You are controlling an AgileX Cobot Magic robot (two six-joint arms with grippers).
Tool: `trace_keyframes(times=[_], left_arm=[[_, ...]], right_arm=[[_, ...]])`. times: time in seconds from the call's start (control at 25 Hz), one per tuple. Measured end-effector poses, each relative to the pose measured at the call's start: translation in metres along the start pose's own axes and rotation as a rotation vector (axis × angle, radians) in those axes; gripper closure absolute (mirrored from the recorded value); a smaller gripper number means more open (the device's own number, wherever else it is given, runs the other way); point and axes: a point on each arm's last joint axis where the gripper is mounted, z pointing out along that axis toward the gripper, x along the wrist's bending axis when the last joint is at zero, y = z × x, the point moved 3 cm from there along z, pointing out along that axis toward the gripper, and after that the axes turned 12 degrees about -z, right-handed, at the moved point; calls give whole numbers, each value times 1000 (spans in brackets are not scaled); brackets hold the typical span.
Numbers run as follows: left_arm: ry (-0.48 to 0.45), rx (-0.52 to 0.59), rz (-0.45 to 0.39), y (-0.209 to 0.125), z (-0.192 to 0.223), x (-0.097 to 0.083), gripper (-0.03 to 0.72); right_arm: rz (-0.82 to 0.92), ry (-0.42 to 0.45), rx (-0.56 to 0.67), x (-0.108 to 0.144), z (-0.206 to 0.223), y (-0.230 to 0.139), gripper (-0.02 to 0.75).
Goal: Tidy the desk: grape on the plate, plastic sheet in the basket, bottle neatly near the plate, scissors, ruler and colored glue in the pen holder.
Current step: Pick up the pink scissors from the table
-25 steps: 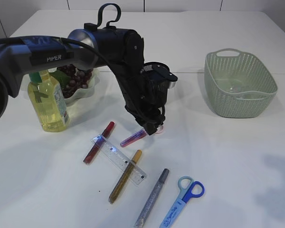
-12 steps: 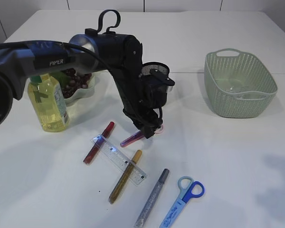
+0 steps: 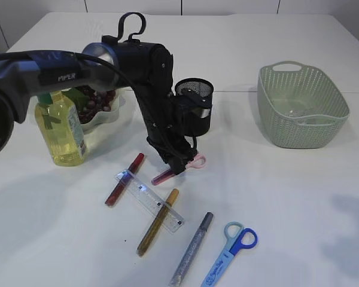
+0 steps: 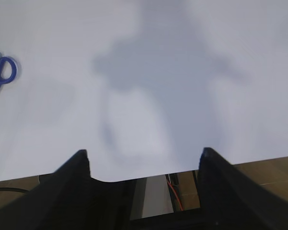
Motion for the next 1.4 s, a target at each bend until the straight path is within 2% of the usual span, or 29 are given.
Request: trace_keyframes(times=[0.08, 1.16, 1.4], left_arm=[[3, 13, -6, -2, -1, 4, 380], [-20, 75, -5, -9, 7, 3, 402], [-20, 77, -5, -9, 7, 3, 479]], right_arm=[[0, 0, 0, 0, 0, 0, 194], [0, 0, -2, 0, 0, 0, 195], [-6, -16, -2, -2, 0, 0, 195]])
